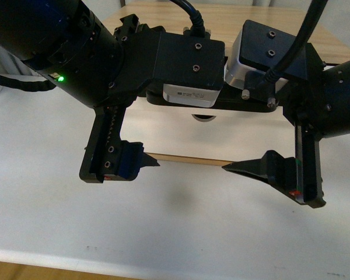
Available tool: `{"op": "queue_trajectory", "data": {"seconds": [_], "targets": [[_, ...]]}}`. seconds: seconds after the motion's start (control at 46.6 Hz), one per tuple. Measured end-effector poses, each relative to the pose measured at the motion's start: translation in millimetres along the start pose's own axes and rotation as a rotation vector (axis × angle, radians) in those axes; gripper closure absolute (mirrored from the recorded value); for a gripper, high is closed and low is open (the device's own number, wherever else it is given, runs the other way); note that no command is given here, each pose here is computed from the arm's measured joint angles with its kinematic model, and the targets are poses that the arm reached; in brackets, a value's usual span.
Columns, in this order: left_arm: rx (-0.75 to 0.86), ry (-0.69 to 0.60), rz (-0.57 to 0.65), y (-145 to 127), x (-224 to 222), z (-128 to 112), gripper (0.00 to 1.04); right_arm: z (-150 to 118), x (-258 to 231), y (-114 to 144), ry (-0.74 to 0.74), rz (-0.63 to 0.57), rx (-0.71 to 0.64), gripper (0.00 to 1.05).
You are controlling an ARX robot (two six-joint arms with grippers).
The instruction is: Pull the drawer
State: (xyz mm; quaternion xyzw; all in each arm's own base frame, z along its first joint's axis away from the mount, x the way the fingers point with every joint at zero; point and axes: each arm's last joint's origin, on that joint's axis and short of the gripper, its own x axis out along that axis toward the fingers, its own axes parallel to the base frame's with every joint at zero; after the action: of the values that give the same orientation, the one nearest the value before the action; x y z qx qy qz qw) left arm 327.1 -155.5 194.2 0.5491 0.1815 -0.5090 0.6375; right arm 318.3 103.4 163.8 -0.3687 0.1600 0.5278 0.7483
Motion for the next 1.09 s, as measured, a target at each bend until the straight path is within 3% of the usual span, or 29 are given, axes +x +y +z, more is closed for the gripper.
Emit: {"op": "queue_trajectory", "data": {"seconds": [0.643, 0.901, 1.094], "targets": [[-0.03, -0.009, -0.036, -51.0, -26.3, 25.6, 0.06, 8.0, -28.1, 45.6, 0.001, 0.111, -0.011, 0.09], [-0.059, -0.123, 0.128, -67.8, -40.0, 41.7, 0.06, 12.8, -57.5, 61.3, -0.065, 0.008, 0.036, 0.09], [-0.149, -0.224, 0.302, -78.4, -69.1, 53.5, 0.06, 22.4, -93.7, 73.6, -0.144, -0.153, 0.035, 0.09]]}}
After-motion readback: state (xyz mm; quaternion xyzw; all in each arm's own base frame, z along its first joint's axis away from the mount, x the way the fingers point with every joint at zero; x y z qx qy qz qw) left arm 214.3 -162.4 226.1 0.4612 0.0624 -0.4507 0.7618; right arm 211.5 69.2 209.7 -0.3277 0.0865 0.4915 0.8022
